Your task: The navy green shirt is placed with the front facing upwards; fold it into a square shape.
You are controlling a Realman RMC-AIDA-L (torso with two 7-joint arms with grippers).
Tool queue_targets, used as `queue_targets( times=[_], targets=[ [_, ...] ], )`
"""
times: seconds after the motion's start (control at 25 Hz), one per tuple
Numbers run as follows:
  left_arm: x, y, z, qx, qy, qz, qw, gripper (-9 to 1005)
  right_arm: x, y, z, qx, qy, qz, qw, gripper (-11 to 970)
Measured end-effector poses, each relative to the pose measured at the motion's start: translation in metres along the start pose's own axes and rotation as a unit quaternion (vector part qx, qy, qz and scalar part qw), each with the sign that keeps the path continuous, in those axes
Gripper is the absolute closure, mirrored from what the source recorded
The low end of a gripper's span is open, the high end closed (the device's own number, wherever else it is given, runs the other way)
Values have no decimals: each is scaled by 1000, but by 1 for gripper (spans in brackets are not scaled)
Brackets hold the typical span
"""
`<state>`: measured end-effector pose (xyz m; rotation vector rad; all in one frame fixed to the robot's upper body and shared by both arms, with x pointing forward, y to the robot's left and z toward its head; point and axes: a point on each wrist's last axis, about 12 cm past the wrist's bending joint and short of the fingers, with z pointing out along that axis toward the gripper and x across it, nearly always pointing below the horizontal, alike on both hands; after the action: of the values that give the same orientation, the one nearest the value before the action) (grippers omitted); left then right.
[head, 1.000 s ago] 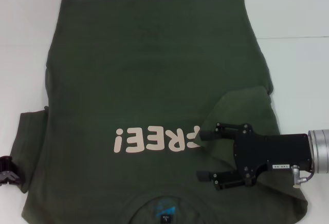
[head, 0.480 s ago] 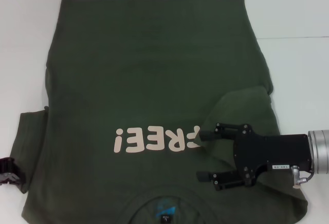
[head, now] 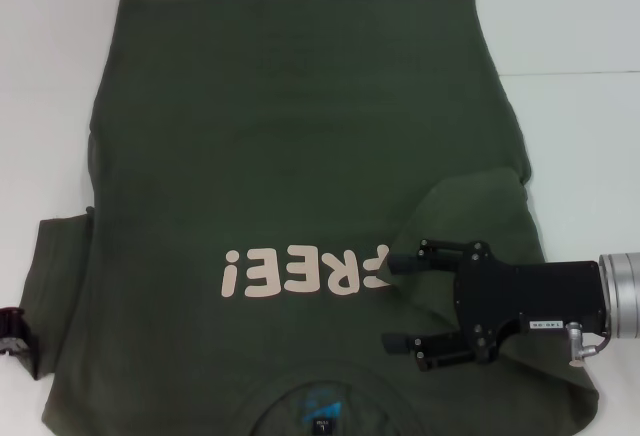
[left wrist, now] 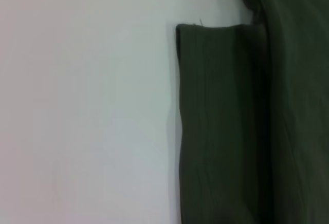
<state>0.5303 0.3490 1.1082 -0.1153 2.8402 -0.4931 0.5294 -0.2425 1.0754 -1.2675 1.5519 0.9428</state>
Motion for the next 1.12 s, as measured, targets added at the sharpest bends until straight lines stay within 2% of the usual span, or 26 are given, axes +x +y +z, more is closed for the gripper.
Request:
queue_targets(
  times=[0.16,0.72,1.12],
  targets=[
    [1,0,0,-4,-1,3,1000,962,0,0,0,0,0,0,1000,61],
    [7,15,-8,-26,-18,-12,999,963,-1,-1,1,0,0,-2,1000,60],
    [11,22,-16,-9,-14,-46,999,938,-1,-2,1,2,1,-3,1000,60]
  ],
)
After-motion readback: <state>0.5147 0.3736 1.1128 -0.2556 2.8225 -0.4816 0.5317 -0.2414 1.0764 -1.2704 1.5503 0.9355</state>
